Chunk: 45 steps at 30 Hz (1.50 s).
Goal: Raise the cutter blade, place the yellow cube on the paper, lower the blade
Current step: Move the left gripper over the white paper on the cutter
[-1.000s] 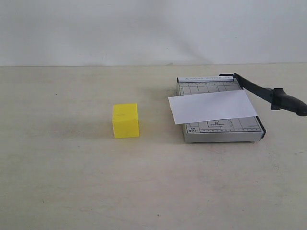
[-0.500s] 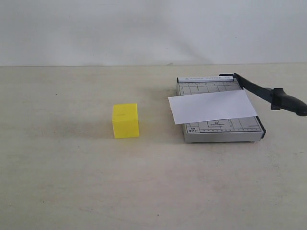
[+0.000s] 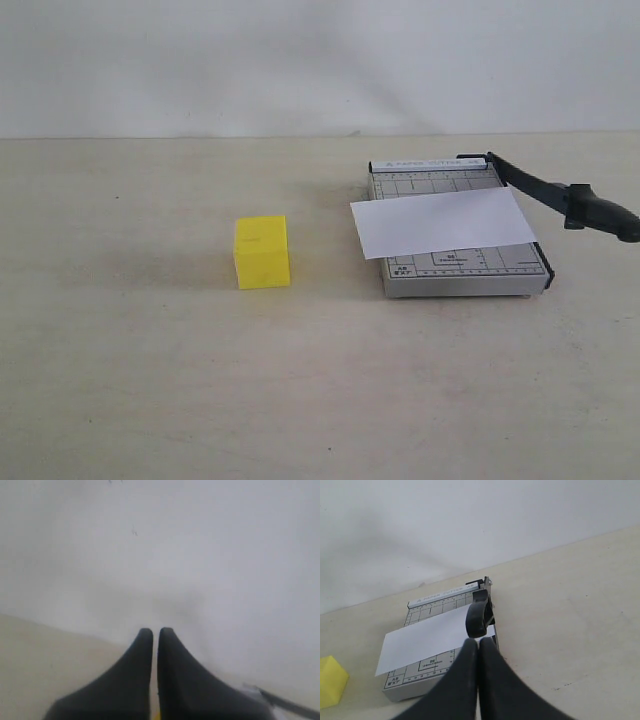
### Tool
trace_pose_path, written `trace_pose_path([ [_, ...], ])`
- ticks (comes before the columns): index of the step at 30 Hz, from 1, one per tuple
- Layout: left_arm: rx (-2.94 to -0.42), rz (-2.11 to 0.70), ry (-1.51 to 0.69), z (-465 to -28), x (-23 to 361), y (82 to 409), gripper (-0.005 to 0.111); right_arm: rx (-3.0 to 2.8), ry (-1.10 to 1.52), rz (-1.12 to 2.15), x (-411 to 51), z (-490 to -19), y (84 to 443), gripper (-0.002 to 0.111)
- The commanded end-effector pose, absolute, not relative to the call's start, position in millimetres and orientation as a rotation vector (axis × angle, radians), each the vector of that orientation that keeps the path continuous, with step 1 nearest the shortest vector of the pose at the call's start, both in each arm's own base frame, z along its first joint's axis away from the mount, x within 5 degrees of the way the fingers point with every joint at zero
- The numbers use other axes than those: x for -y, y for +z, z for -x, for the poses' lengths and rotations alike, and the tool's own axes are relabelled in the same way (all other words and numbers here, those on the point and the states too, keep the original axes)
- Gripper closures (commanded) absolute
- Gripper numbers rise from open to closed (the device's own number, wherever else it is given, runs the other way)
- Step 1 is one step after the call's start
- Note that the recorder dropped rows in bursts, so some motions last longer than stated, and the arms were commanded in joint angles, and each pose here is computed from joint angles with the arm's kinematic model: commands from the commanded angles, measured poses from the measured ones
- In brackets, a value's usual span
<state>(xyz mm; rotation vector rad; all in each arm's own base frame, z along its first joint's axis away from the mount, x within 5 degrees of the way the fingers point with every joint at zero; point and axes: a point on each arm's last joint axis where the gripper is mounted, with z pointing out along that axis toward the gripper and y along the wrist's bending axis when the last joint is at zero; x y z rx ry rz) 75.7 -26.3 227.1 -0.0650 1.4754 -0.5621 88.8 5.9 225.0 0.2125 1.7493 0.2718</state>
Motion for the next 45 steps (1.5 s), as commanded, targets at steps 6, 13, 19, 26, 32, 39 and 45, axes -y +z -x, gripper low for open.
trace_pose_path([
  [6, -1.679, -0.384, -0.944, -227.2, 81.3, 256.8, 0.102, -1.741, 0.263, -0.213, -5.3, -88.6, 225.3, 0.108],
  [13, -1.773, -0.648, -0.887, -283.0, 150.4, 240.1, 0.102, -1.741, 0.267, -0.217, -5.3, -88.6, 225.3, 0.108],
  [19, -1.74, -0.861, -0.837, -303.2, 218.2, 227.4, 0.102, -1.739, 0.284, -0.238, -5.3, -88.6, 225.3, 0.108],
  [26, -1.778, -0.946, -0.829, -328.1, 270.1, 191.4, 0.102, -1.743, 0.304, -0.253, -5.8, -88.5, 224.9, 0.108],
  [32, -1.826, -1.078, -0.683, -332.3, 301.7, 163.5, 0.102, -1.743, 0.306, -0.255, -5.8, -88.5, 224.9, 0.108],
  [39, -1.821, -1.125, -0.651, -332.9, 324.0, 151.2, 0.102, -1.743, 0.306, -0.255, -5.8, -88.5, 224.9, 0.108],
  [45, -1.774, -1.099, -0.659, -343.4, 333.5, 161.3, 0.102, -1.738, 0.304, -0.26, -5.4, -88.6, 225.2, 0.108],
])
